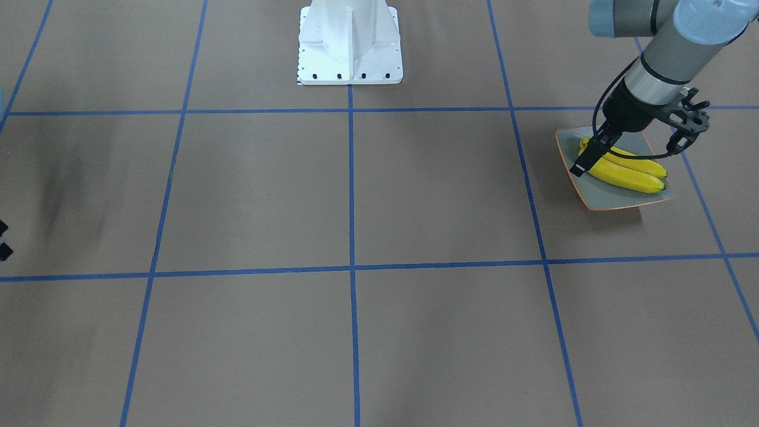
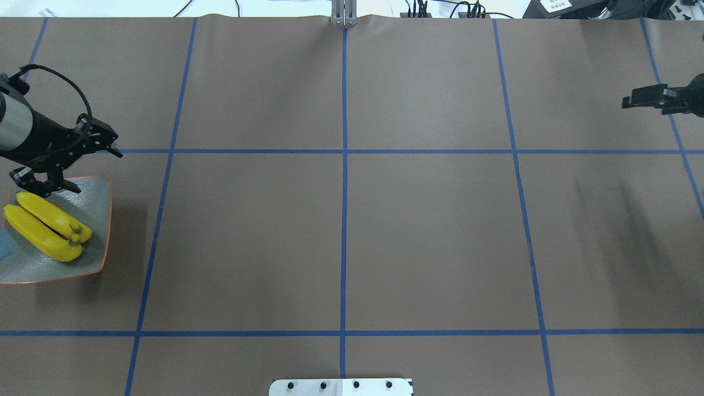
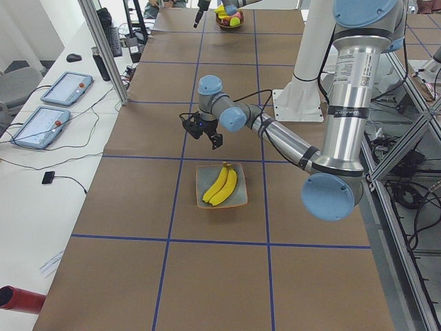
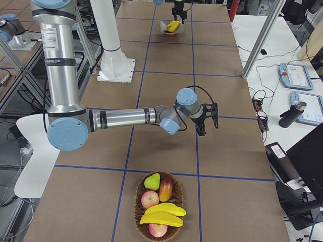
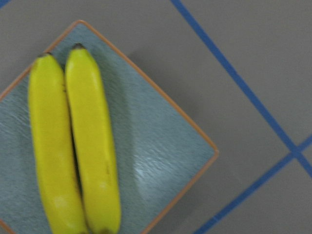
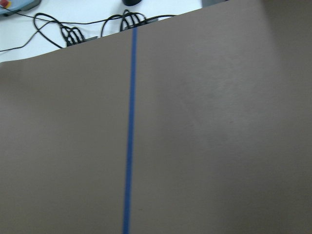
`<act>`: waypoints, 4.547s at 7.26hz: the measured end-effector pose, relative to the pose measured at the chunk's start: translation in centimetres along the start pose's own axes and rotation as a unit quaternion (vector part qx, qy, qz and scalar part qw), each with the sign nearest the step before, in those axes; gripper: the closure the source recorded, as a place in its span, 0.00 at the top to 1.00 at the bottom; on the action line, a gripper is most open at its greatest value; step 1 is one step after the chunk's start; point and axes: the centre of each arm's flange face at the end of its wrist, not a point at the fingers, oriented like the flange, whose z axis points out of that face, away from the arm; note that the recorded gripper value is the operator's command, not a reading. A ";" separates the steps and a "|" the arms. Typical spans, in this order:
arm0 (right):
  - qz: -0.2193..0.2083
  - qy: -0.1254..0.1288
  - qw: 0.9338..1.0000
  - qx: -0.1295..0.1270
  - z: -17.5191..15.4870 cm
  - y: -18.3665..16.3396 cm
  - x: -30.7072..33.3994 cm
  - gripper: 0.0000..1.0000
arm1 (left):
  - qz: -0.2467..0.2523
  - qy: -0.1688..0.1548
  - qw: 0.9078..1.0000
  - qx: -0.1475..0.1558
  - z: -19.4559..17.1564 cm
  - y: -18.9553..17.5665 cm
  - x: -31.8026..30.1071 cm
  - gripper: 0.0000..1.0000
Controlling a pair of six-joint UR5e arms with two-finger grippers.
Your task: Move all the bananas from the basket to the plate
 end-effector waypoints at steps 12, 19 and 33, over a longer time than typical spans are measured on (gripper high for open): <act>0.034 -0.022 0.987 -0.157 -10.3 13.0 41.4 1.00 | 0.072 0.073 0.995 0.000 -1.6 1.9 6.5 1.00; 0.016 -0.034 0.982 -0.184 -8.2 14.6 44.0 0.99 | 0.074 0.071 0.995 -0.001 -1.3 2.0 6.5 1.00; -0.012 -0.055 0.978 -0.201 -6.0 13.2 43.7 0.00 | 0.074 0.072 0.995 -0.001 -1.6 2.0 6.2 1.00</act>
